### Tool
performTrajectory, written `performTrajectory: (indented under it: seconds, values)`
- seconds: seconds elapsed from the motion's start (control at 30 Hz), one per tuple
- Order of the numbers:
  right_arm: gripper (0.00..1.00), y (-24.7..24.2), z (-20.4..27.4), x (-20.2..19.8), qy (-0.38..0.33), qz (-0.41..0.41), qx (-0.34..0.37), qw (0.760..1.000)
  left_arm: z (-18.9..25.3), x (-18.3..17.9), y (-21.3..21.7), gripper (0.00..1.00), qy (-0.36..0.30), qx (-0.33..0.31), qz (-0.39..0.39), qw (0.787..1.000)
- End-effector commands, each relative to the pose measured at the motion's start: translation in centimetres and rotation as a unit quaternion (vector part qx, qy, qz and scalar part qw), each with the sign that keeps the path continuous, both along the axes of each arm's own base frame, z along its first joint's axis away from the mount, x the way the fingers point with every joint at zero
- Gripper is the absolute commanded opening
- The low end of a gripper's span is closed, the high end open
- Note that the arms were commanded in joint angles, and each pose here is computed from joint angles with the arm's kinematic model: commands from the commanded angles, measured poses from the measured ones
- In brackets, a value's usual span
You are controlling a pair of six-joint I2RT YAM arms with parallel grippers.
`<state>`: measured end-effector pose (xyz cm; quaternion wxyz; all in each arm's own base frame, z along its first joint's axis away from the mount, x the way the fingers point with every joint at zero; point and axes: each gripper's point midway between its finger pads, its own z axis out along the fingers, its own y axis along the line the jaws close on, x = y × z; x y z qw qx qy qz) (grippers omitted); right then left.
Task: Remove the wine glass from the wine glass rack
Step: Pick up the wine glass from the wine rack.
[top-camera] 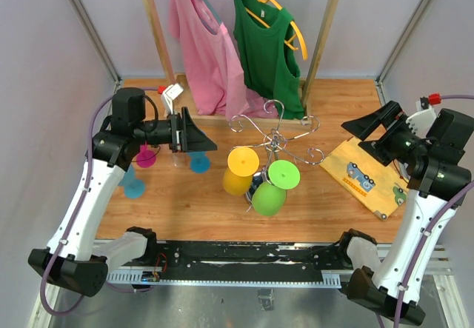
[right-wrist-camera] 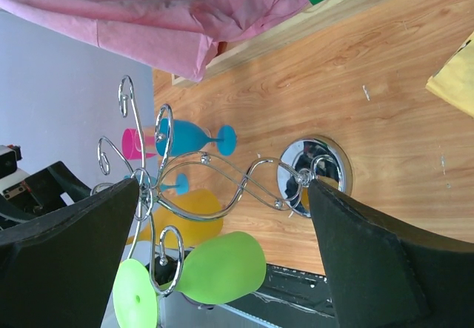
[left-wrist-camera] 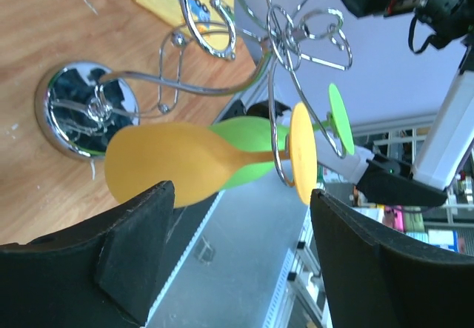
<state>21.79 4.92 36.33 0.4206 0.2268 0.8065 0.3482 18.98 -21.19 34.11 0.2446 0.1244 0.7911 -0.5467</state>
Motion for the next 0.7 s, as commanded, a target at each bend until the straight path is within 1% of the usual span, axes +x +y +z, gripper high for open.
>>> performTrajectory:
  seconds: [0.0,0.13,0.27,0.33,0.37,0.4,0.53,0.67]
  values:
    - [0.98,0.4,-0.2,-0.8,0.0,0.005,0.002,1.0,2.0,1.3,-0.1,0.79,-0.029,-0.03,0.045,0.998]
    - [0.98,0.8,0.1,-0.8,0.002,0.013,0.01,1.0,2.3,1.1,0.2,0.8,-0.042,-0.028,0.058,0.997]
    - [0.99,1.2,-0.4,-0.6,0.015,0.025,0.028,0.999,1.6,-0.3,0.1,0.79,-0.018,-0.039,0.041,0.998]
    - [0.98,0.8,-0.2,-0.7,0.007,0.009,0.011,1.0,1.5,-1.5,0.2,0.79,-0.012,-0.05,0.036,0.998]
    - [0.99,0.7,-0.1,-0.9,0.005,-0.003,0.009,1.0,1.2,-2.0,0.1,0.79,0.005,-0.06,0.038,0.997]
    - [0.99,0.8,0.2,-1.1,0.001,-0.01,0.016,1.0,1.4,-2.4,0.2,0.78,0.008,-0.072,0.041,0.997]
    - [0.99,1.5,0.2,-2.0,-0.011,-0.018,0.038,0.999,1.8,-3.0,0.3,0.78,-0.01,-0.082,0.044,0.996]
    - [0.98,2.1,0.5,-3.2,-0.014,-0.018,0.036,0.999,1.7,-3.5,0.3,0.77,-0.003,-0.094,0.047,0.994]
